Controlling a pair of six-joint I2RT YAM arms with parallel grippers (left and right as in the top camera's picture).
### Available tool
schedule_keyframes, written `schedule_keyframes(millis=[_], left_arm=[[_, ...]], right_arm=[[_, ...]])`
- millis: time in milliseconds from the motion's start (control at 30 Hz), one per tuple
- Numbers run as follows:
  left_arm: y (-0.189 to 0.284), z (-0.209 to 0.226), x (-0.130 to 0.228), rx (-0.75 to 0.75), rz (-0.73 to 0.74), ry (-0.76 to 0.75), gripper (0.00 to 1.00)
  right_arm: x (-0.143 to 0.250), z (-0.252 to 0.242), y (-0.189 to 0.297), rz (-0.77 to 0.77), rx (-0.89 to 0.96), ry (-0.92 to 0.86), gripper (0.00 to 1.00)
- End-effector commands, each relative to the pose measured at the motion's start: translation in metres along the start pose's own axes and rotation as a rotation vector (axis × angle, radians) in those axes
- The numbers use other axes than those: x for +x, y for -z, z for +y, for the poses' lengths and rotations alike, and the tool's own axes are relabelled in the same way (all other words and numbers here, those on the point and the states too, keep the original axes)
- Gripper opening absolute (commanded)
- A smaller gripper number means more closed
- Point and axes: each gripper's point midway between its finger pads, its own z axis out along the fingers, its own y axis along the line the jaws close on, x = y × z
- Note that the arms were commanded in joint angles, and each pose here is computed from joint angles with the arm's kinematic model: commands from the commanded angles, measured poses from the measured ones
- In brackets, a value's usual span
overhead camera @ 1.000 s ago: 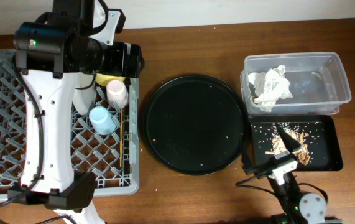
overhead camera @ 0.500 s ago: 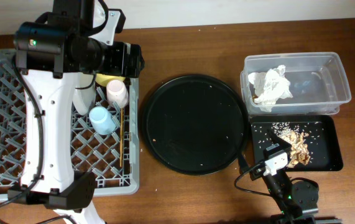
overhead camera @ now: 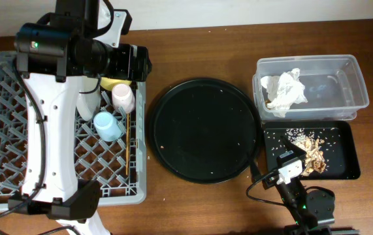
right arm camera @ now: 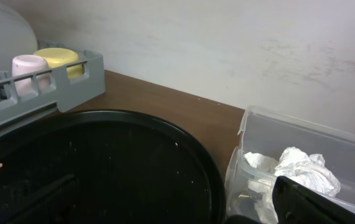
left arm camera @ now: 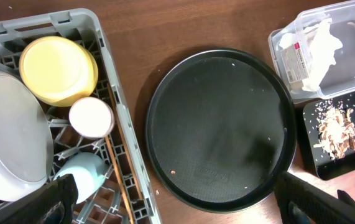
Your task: Sort waste into correct bins and load items into the dishwasher rack
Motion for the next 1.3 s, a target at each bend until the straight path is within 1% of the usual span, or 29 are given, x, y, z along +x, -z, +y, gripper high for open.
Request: schedule_keyframes(millis=[0, 100, 200, 300, 400, 433, 533, 567, 667, 733, 800, 900, 1000, 1100, 1200, 1267], left_arm=[[0.000, 0.000, -0.001, -0.005, -0.004, 0.003, 0.99], [0.003, -0.001, -0.001, -0.006, -0.007, 0.002, 0.99], [0.021, -0.005, 0.000, -0.004, -0.047, -0.007, 0.99], [0.056, -0.013, 0.004, -0.002, -0.127, -0.025, 0.99], [0.102, -0.022, 0.013, -0.004, -0.234, -0.053, 0.99], [0.120, -0.017, 0.016, -0.045, -0.281, -0.077, 0.99], [0.171, 0.000, 0.038, -0.123, -0.389, -0.033, 0.99], [0.187, 0.005, 0.051, -0.144, -0.417, -0.007, 0.99], [0.212, 0.018, 0.092, -0.216, -0.453, 0.067, 0.99], [0.216, 0.024, 0.121, -0.261, -0.458, 0.110, 0.99], [0.209, 0.026, 0.152, -0.291, -0.467, 0.136, 0.99], [0.187, 0.030, 0.173, -0.300, -0.523, 0.124, 0.99], [0.161, 0.037, 0.174, -0.292, -0.625, 0.094, 0.99], [0.142, 0.040, 0.160, -0.260, -0.821, 0.019, 0.99], [0.138, 0.038, 0.146, -0.242, -1.006, -0.072, 0.99], [0.139, 0.039, 0.140, -0.239, -1.137, -0.102, 0.99]], right_arm=[[0.003, -0.002, 0.000, 0.006, 0.011, -0.010, 0.99], [0.003, -0.002, 0.000, 0.006, 0.012, -0.010, 0.99], [0.003, -0.002, 0.000, 0.006, 0.012, -0.010, 0.99], [0.003, -0.002, 0.000, 0.006, 0.011, -0.010, 0.99], [0.003, -0.002, 0.000, 0.006, 0.012, -0.010, 0.99], [0.003, -0.002, 0.000, 0.006, 0.012, -0.010, 0.99], [0.003, -0.002, 0.000, 0.006, 0.012, -0.010, 0.99], [0.003, -0.002, 0.000, 0.006, 0.012, -0.010, 0.98], [0.003, -0.002, 0.000, 0.006, 0.012, -0.010, 0.99], [0.003, -0.002, 0.000, 0.005, 0.012, -0.010, 0.98], [0.003, -0.002, 0.000, 0.006, 0.012, -0.010, 0.99], [0.003, -0.002, 0.000, 0.006, 0.012, -0.010, 0.99], [0.003, -0.002, 0.000, 0.006, 0.012, -0.010, 0.99], [0.003, -0.002, 0.000, 0.006, 0.012, -0.010, 0.99], [0.003, -0.002, 0.000, 0.006, 0.012, -0.010, 0.99], [0.003, -0.002, 0.000, 0.006, 0.012, -0.010, 0.98]])
